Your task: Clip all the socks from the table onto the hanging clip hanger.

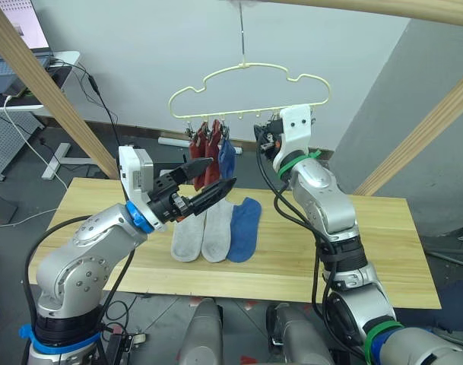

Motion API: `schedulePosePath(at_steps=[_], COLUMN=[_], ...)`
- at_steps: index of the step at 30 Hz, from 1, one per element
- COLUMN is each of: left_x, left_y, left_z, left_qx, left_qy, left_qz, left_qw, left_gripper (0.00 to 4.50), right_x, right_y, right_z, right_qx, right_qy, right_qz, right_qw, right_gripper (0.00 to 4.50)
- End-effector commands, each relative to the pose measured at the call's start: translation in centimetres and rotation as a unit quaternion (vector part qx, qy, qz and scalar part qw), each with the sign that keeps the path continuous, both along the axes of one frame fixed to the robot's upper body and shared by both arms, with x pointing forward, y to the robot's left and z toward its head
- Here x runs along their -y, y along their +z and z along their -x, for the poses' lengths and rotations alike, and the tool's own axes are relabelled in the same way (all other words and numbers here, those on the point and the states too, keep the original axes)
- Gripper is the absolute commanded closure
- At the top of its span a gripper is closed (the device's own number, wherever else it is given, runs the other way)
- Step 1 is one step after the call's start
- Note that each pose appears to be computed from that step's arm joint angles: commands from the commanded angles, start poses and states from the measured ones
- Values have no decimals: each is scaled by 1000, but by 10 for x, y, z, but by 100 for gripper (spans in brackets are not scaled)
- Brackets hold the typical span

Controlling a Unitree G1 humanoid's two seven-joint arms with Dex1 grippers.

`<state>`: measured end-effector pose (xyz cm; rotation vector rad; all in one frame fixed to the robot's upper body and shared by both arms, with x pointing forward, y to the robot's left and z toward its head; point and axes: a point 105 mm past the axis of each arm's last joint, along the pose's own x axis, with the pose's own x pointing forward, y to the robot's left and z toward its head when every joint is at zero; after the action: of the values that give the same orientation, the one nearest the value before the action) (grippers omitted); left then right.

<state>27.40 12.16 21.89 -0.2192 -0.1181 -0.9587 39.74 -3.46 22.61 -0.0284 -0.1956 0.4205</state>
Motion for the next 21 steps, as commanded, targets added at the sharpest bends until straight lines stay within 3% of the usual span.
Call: schedulePosePath(at_steps=[1, 15, 18, 21], left_x=[4, 3, 4, 4], left_y=[12, 11, 11, 10], left_z=[7, 7, 7, 7], left_qx=[32, 36, 36, 35], left_qy=[-12, -12, -14, -15], left_qz=[3, -4, -5, -7], left_qw=[999, 999, 999, 999], left_gripper=[0, 0, 0, 0], right_x=[-2, -3, -2, 0], right_y=[19, 16, 15, 15], right_z=[4, 4, 4, 3], right_qx=[34, 28, 25, 22], right_qy=[3, 7, 4, 0], right_qz=[-11, -12, -14, -19], right_qw=[999, 1000, 1000, 1000], right_gripper=[268, 268, 315, 405])
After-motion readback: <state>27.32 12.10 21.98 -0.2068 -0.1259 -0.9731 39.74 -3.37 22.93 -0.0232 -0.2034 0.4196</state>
